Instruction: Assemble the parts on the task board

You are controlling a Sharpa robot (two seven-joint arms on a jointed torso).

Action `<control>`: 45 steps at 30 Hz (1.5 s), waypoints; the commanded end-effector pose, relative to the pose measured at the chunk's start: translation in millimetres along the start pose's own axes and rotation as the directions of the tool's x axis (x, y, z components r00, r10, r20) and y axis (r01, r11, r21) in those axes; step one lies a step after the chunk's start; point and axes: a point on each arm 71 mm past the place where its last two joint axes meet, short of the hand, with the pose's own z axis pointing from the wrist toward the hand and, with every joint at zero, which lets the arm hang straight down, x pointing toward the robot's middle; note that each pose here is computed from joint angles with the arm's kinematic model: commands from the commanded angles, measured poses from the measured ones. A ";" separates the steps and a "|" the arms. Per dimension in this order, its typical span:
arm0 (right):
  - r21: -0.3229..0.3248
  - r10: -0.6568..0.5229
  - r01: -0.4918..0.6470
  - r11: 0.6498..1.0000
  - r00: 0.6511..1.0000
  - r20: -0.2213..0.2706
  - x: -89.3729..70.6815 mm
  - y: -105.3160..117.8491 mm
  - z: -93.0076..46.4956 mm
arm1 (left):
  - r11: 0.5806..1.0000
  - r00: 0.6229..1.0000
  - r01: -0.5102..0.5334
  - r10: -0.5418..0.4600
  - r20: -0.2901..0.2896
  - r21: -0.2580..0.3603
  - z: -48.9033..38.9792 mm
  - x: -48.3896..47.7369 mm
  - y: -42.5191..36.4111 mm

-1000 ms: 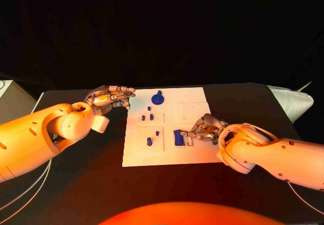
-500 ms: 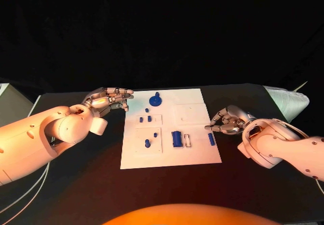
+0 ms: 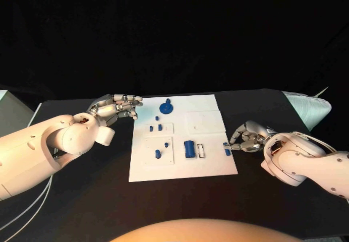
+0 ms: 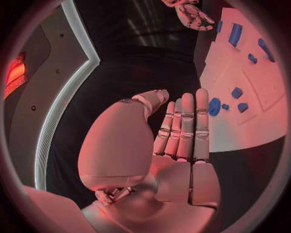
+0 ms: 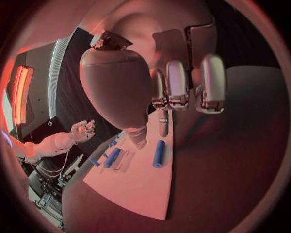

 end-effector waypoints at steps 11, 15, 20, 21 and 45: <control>0.036 -0.093 0.094 0.995 0.995 -0.040 18.8 -1.7 2.2 | 1.000 1.000 0.009 -0.009 -0.010 0.010 -0.2 0.7 -0.1; 0.037 -0.101 0.102 0.994 0.994 -0.038 20.4 -0.7 3.5 | 1.000 1.000 0.009 -0.009 -0.010 0.009 -0.3 0.5 0.1; 0.033 -0.106 0.107 0.994 0.994 -0.031 22.2 1.6 4.9 | 1.000 1.000 0.009 -0.009 -0.010 0.008 -0.4 0.3 0.5; 0.032 -0.106 0.107 0.994 0.994 -0.030 22.6 2.3 5.3 | 1.000 1.000 0.010 -0.009 -0.010 0.008 -0.5 0.3 0.6; 0.022 -0.198 0.199 0.980 0.979 -0.049 32.7 9.7 11.4 | 1.000 1.000 0.008 -0.008 -0.009 0.003 -1.9 -0.9 0.6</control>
